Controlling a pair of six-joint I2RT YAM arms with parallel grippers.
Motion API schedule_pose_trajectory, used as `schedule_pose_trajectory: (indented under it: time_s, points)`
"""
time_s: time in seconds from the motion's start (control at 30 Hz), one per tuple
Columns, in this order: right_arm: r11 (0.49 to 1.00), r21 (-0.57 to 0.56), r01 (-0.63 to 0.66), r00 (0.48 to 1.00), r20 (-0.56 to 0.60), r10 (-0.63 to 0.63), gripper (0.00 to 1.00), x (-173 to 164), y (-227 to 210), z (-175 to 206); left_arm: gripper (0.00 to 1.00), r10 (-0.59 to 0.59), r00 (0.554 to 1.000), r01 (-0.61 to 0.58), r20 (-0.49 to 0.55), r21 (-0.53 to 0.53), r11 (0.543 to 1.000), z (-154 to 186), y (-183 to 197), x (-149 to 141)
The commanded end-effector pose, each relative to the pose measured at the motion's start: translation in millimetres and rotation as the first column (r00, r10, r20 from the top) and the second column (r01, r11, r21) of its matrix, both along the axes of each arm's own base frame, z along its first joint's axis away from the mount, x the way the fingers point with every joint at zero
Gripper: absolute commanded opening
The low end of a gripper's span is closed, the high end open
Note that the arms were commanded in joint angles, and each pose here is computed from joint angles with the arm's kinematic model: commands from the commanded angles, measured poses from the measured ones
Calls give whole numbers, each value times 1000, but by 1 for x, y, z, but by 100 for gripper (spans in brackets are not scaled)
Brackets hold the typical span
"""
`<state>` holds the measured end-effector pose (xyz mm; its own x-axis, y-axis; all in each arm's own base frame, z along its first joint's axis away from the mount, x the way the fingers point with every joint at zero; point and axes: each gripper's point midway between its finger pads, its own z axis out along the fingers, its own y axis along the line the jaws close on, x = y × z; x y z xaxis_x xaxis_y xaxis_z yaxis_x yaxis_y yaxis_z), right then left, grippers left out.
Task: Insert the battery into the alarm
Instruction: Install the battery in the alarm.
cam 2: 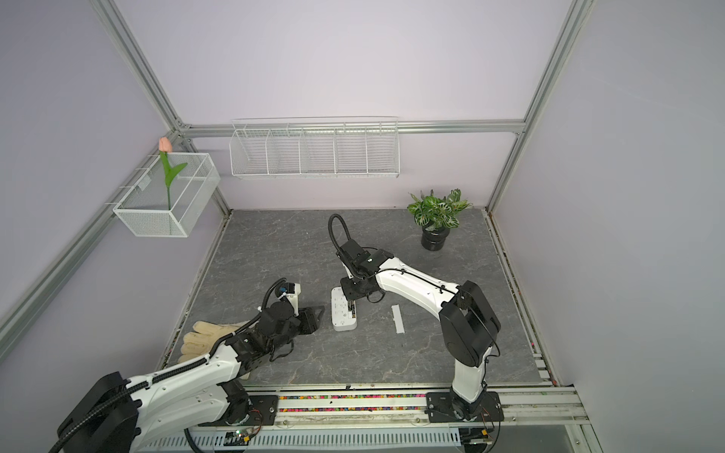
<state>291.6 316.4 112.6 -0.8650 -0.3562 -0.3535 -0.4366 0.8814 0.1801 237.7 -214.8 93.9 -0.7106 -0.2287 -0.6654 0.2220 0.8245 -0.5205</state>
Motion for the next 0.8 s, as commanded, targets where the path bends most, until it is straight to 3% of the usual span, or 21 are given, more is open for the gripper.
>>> schedule_pose_trajectory:
  time_s: [0.0,0.23,0.77]
  points:
    - [999,8,43,999,18,-43,20,10,1,-10,56,-51,998,47,-23,-153,987,17,-32,7]
    - [998,-2,56,998,-3,-56,18,14,6,-26,50,-91,991,69,-96,-206,976,3,-55,13]
    - [998,-14,57,998,-35,-58,14,12,11,-44,43,-44,984,25,-172,-112,993,-21,-42,11]
